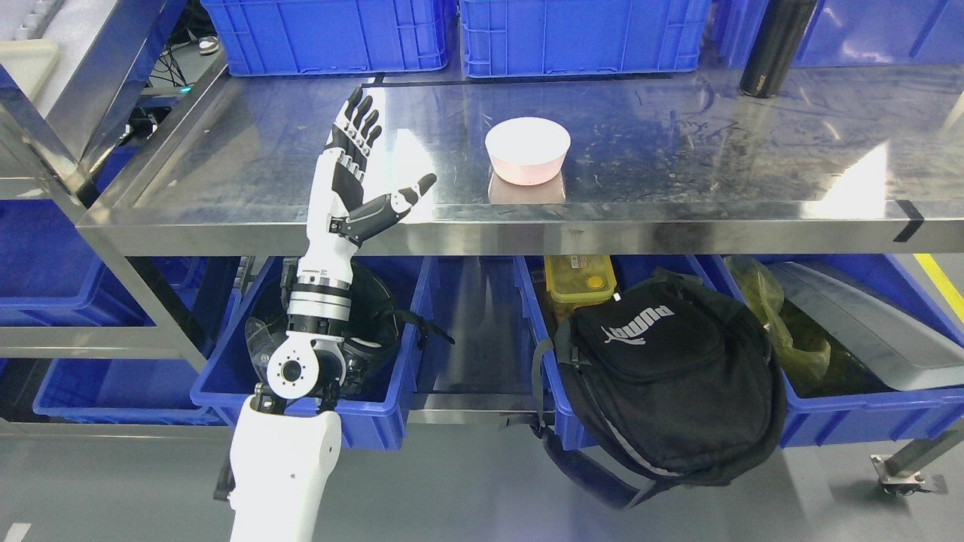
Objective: Stack pink IKEA bowl on shelf middle layer
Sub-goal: 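Raise the left hand and swing it toward the pink bowl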
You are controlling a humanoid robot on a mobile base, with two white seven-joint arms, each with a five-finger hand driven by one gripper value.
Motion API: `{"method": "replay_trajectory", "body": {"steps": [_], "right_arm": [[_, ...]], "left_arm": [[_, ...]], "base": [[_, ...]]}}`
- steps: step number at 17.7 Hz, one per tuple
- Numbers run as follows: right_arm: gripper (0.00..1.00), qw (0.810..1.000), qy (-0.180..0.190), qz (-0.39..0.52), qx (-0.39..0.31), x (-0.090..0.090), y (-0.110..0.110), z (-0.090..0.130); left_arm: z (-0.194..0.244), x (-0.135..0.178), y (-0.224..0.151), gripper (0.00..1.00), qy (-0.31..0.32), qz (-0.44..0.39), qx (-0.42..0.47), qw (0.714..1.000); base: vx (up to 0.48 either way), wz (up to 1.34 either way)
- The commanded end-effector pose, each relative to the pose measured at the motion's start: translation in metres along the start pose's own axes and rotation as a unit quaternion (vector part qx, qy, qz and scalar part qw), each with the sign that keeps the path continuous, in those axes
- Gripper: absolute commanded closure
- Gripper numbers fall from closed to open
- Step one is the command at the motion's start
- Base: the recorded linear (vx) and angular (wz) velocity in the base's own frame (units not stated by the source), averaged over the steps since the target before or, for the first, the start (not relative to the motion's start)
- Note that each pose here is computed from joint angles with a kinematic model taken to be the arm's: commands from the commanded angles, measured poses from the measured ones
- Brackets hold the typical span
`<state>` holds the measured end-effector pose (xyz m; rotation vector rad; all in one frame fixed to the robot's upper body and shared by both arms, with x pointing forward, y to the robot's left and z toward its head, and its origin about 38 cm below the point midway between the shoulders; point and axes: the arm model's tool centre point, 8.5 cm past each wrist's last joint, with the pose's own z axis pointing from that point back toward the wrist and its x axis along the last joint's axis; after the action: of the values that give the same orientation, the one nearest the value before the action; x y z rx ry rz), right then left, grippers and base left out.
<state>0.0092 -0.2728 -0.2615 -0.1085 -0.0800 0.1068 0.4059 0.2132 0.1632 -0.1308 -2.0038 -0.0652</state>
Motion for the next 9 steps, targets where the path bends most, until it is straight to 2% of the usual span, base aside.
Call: {"method": "replay_trajectory", "body": {"steps": [1,4,5,7,9], "right_arm": [[0.00,1.000,0.004,0.001,-0.008,-0.010,-0.010,0.000],[0.00,1.000,0.004,0.001,-0.008,-0.010,-0.010,0.000],[0.00,1.000,0.004,0.001,-0.008,-0.010,-0.010,0.000],[0.00,1.000,0.004,0.001,-0.008,-0.010,-0.010,0.000],[0.00,1.000,0.004,0.001,-0.008,-0.010,-0.010,0.000]], "left_arm": [[-0.003,0.004,0.012,0.00,-0.001,-0.027,0.004,1.000],[-0.011,0.011,0.017,0.00,-0.011,-0.042,0.004,0.999],[-0.018,0.019,0.031,0.00,-0.017,-0.071,-0.005,0.997],[-0.037,0.038,0.057,0.00,-0.016,-0.172,-0.043,0.984],[-0.065,0.060,0.064,0.00,-0.001,-0.287,-0.129,0.949]], "base": [[0.000,0.00],[0.000,0.00],[0.000,0.00],[0.000,0.00],[0.000,0.00]]}}
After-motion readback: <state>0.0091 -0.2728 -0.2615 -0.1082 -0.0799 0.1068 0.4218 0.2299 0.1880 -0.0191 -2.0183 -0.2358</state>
